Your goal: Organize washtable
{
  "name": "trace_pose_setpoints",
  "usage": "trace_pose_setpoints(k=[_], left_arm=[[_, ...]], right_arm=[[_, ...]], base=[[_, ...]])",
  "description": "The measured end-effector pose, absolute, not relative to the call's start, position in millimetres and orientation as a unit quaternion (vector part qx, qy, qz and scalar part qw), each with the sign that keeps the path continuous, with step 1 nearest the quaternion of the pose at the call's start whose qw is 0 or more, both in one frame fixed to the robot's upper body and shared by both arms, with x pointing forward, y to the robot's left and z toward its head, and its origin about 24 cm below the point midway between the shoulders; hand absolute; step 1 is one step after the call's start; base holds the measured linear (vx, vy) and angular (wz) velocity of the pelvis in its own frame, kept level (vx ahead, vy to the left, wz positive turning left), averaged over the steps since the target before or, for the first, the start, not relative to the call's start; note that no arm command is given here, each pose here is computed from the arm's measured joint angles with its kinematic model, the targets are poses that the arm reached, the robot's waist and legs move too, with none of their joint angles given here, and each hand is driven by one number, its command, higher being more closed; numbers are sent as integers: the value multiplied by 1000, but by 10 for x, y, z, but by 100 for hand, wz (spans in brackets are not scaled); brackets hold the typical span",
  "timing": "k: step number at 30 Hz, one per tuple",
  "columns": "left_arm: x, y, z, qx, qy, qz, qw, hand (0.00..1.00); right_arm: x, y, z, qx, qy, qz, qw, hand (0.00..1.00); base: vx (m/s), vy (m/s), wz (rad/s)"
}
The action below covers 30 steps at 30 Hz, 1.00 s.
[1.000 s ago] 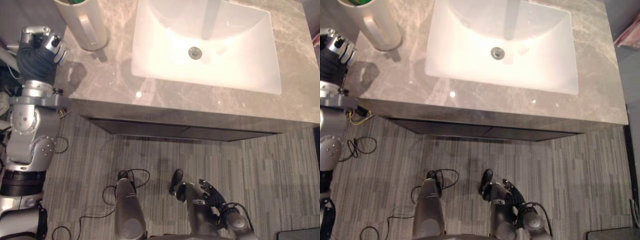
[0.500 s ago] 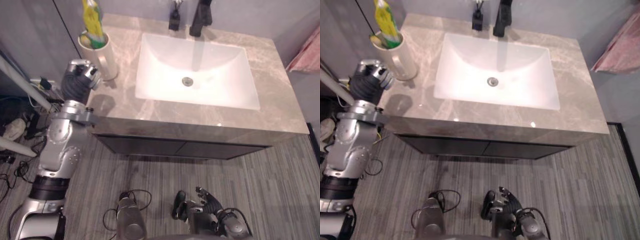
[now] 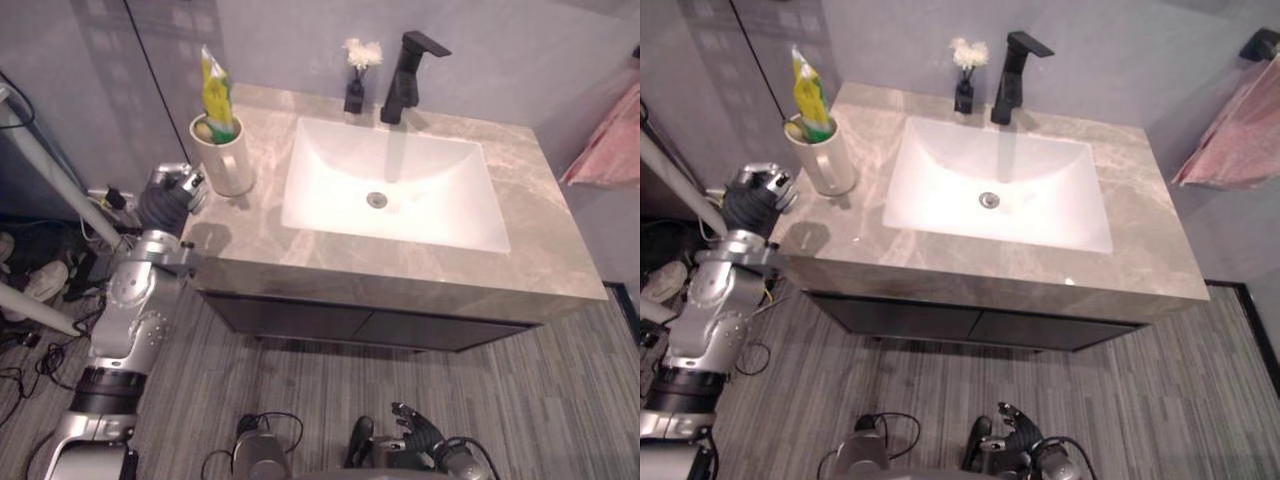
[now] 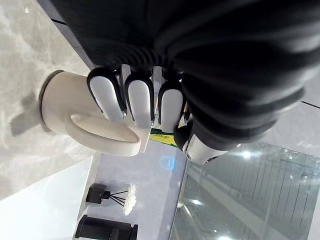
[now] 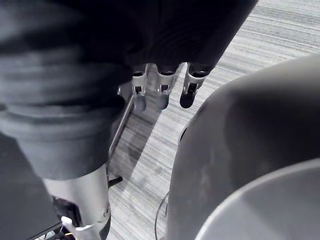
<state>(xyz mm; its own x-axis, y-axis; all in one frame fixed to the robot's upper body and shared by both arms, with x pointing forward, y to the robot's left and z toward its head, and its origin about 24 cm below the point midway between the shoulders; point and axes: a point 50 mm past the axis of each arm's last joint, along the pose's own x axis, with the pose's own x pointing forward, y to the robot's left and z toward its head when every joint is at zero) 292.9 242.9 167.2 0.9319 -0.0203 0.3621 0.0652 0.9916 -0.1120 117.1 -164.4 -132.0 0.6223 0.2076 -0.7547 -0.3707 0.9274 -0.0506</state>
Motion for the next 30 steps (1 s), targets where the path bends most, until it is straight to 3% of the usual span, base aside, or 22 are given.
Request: trace_pose_setpoints(k=[30], left_arm=[[2788,2560,1451,-40,-144,10,989,100]], right_arm=[[1171,-1604,-1338,-110,407,173,890,0]], base=[[0,5,-2]])
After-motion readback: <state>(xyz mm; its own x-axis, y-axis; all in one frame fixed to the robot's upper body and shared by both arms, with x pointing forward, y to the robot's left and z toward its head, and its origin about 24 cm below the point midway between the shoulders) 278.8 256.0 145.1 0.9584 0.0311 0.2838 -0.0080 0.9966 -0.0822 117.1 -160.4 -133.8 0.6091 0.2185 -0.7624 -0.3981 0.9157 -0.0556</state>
